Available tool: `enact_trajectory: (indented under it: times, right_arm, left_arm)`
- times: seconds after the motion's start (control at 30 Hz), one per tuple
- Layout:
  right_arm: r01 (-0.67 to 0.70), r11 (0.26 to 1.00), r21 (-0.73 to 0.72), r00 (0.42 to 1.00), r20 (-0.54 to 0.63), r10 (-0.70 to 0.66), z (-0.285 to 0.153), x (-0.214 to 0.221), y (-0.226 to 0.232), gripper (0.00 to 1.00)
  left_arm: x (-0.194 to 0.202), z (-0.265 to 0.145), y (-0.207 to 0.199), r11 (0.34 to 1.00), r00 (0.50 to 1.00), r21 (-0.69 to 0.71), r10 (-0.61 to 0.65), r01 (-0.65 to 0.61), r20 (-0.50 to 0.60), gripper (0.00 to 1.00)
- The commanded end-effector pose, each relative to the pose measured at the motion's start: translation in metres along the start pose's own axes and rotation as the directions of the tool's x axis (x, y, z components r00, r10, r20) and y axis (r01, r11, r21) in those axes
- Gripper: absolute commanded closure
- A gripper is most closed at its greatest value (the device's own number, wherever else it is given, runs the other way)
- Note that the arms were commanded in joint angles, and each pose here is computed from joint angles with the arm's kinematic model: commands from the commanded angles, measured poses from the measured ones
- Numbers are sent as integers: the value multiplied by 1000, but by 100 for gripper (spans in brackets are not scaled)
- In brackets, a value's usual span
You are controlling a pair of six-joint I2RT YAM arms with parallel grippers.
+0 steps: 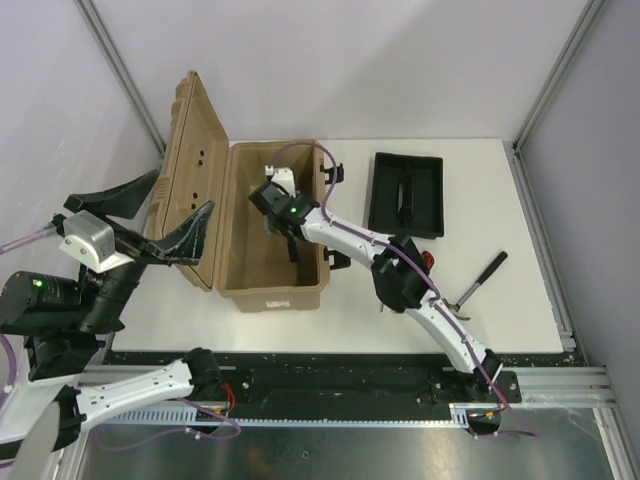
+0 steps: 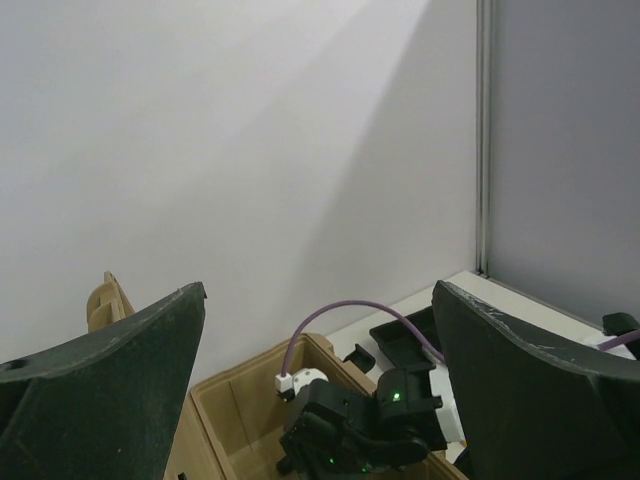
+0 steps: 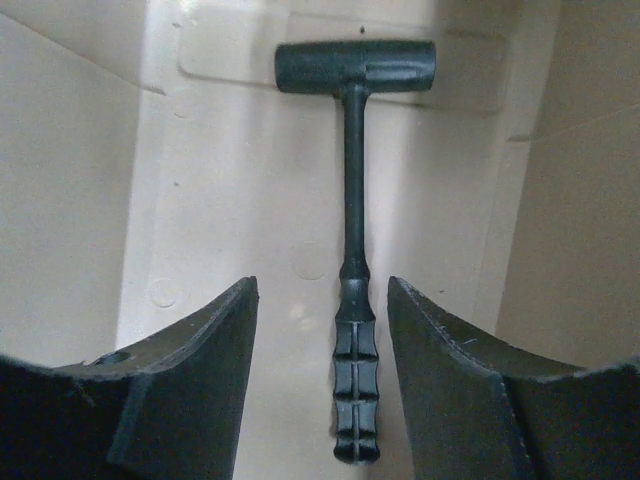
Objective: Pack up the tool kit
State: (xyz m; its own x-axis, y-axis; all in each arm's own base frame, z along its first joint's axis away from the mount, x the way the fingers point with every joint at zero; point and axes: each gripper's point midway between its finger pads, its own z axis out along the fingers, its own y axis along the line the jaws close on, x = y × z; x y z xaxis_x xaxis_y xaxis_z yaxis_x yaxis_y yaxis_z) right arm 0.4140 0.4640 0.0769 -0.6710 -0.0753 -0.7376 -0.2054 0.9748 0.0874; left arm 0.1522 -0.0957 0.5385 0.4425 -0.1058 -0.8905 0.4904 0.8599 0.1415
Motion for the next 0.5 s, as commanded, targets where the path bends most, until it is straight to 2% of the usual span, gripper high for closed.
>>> enact_trajectory:
  times: [0.0, 0.13, 0.23, 0.37, 0.47]
  right_arm:
    - [-66, 991, -112, 964, 248, 93, -91, -112, 17, 41]
    - [-77, 982, -173, 927, 350, 134, -146, -157, 10, 39]
    - [-107, 977, -185, 898, 405, 175, -183, -180, -12, 37]
    - [-219, 968, -121, 878, 408, 250, -203, -179, -79, 36]
    - [-342, 939, -35, 871, 362, 331, -200, -153, -153, 30]
  left_arm:
    - [-9, 3, 0, 1000, 1000, 5, -4, 4, 26, 0]
    - [-12, 4, -2, 1000, 999, 16, -10, 9, 33, 0]
    - [-12, 4, -4, 1000, 999, 23, -12, 11, 33, 1]
    - [-8, 7, -9, 999, 1000, 40, -11, 10, 27, 1]
    - [-4, 9, -11, 999, 1000, 40, -16, 15, 15, 1]
